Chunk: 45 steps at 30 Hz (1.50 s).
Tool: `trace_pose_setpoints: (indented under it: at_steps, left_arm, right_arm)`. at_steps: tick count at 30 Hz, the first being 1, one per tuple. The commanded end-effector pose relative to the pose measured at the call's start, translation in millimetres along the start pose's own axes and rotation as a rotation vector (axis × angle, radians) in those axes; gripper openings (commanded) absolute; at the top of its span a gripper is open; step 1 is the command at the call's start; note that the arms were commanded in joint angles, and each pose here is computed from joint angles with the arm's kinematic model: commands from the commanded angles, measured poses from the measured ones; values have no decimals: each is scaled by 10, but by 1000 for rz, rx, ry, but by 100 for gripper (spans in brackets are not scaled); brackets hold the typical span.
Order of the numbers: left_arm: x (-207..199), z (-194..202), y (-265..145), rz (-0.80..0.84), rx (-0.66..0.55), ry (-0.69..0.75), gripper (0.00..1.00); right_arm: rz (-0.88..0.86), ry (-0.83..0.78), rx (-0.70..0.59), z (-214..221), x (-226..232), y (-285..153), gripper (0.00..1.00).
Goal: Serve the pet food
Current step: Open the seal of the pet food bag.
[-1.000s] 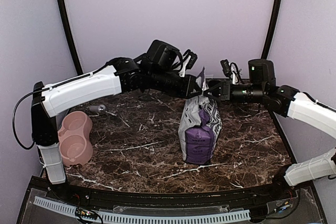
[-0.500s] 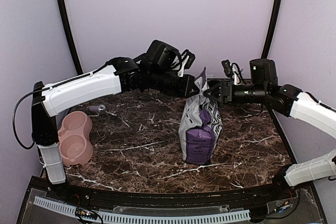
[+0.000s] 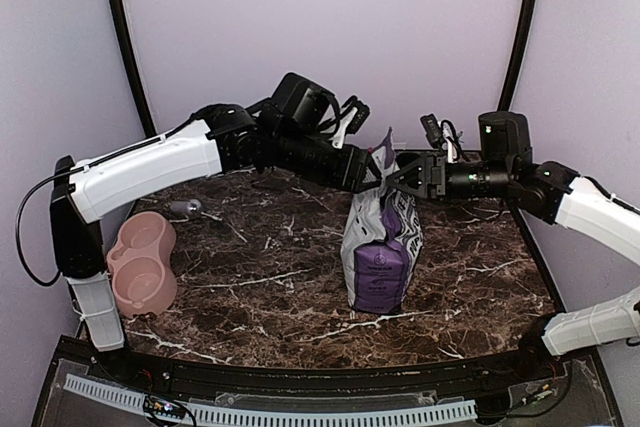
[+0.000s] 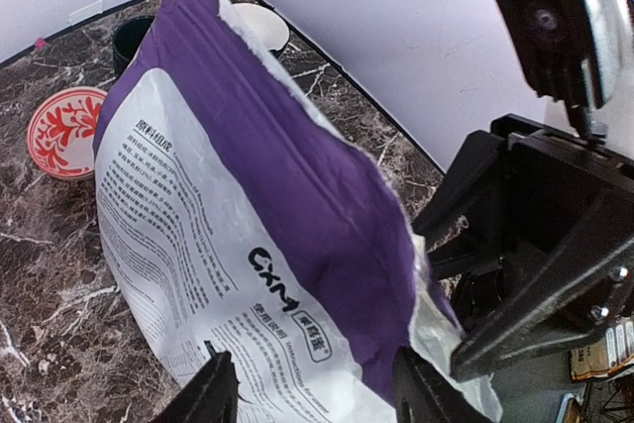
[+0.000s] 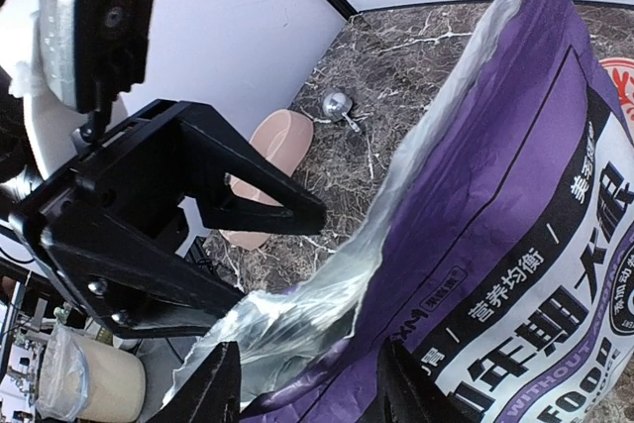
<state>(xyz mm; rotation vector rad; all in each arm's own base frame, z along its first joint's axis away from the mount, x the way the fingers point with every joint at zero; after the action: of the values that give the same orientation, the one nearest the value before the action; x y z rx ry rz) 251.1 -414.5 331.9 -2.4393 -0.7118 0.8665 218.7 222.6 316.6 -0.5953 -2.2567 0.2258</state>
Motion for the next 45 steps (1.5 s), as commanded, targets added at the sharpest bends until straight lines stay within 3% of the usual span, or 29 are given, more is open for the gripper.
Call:
trace_pose_setpoints:
  at_steps: [1, 14, 19, 27, 35, 42, 45]
  left_arm:
    - [-206, -96, -455, 66, -53, 50, 57]
    - [-275, -61, -438, 108, -36, 62, 62]
    - [-260, -36, -327, 102, -22, 60, 55]
    - [-300, 3, -131, 114, 24, 63, 55]
    - [-331, 18, -46, 111, 34, 69, 54]
    - [-250, 86, 61, 46, 64, 79, 42]
    - [-210, 120, 102, 17, 75, 83, 28]
  right_arm:
    - [-35, -33, -34, -65, 145, -86, 47]
    - [-21, -37, -59, -93, 145, -107, 47]
    - [-10, -30, -54, -92, 114, -72, 46]
    - [10, -30, -42, -86, 70, -31, 43]
    - [20, -25, -27, -30, 16, -2, 21]
    - [35, -27, -27, -16, -14, 4, 9]
    - [56, -29, -30, -24, -32, 3, 1]
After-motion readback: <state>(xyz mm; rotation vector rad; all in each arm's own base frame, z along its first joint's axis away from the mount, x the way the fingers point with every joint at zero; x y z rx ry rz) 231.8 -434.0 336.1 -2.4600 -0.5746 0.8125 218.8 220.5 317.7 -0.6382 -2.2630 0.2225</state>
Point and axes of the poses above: each gripper's point midway between its finger pads, its own y axis out along the fingers, its own x axis along the line the jaws close on, z = x × y, the point moved 7 cm from there along -y, back along the fingers, and after that the axes turned 2 degrees about -y, right-handed, at the moved point
